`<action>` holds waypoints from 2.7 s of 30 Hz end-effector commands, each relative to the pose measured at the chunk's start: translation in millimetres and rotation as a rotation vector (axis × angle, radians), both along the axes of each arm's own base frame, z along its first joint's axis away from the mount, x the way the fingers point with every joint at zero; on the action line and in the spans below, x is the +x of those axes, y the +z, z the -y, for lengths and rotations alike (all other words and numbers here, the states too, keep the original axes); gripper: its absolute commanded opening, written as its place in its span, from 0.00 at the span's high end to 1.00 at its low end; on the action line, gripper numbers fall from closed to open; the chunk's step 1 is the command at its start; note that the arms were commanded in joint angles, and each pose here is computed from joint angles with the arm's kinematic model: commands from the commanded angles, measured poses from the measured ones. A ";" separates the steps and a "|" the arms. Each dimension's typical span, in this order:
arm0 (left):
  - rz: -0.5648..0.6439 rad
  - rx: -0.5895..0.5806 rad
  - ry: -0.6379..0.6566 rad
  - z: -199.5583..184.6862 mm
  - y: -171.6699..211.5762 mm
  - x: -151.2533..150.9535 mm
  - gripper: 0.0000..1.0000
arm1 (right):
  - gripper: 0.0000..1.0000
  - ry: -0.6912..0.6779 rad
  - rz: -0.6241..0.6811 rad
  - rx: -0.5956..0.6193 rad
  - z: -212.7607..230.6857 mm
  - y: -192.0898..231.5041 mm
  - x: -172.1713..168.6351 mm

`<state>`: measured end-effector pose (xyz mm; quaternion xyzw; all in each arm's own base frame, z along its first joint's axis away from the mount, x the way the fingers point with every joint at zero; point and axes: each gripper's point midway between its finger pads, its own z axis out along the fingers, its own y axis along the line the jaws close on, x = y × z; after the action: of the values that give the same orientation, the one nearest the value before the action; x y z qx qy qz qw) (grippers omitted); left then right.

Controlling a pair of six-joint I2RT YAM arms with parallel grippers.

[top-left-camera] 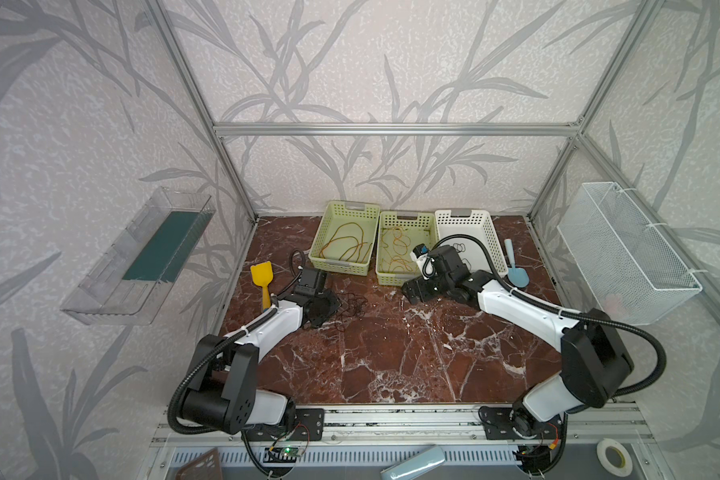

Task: Untangle the cables

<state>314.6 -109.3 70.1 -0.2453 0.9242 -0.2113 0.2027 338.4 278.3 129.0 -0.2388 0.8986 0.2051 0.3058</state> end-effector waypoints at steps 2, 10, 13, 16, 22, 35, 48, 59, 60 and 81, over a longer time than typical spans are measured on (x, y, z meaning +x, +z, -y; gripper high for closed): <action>0.204 0.046 -0.263 26.9 59.1 10.2 1.00 | 0.02 0.120 -0.030 0.094 -47.4 3.2 -5.4; 0.462 0.117 -0.541 73.7 121.9 -2.3 1.00 | 0.02 0.198 -0.087 0.267 -95.4 7.3 -9.2; 0.529 0.090 -0.595 86.3 143.4 -6.5 1.00 | 0.02 0.190 -0.102 0.301 -100.5 8.1 -7.5; 0.603 0.048 -0.649 99.0 171.0 -11.0 1.00 | 0.02 0.172 -0.115 0.321 -103.3 5.9 -4.9; 0.751 -0.005 -0.685 112.8 233.3 -14.8 1.00 | 0.07 0.081 -0.134 0.304 -98.8 -13.9 4.1; 0.948 0.050 -0.689 106.2 332.1 -18.6 1.00 | 0.28 -0.028 -0.169 0.162 -46.2 -63.0 -9.8; 0.979 0.048 -0.760 115.0 342.4 -21.2 1.00 | 0.38 -0.089 -0.137 0.030 19.0 -62.9 -32.1; 0.998 -0.075 -0.797 135.3 342.1 -19.9 1.00 | 0.25 0.135 0.095 0.197 8.1 -4.9 -55.7; 1.002 -0.075 -0.796 134.8 342.7 -20.8 1.00 | 0.25 0.146 0.107 0.213 6.2 0.2 -56.4; 1.065 -0.099 -0.772 144.8 359.0 -22.4 1.00 | 0.22 0.147 0.099 0.471 -26.3 43.2 -48.9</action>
<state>294.3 -253.3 414.6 0.2304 0.7250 -0.4010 0.5105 290.3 295.4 150.3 -0.2444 0.8135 0.3797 0.3665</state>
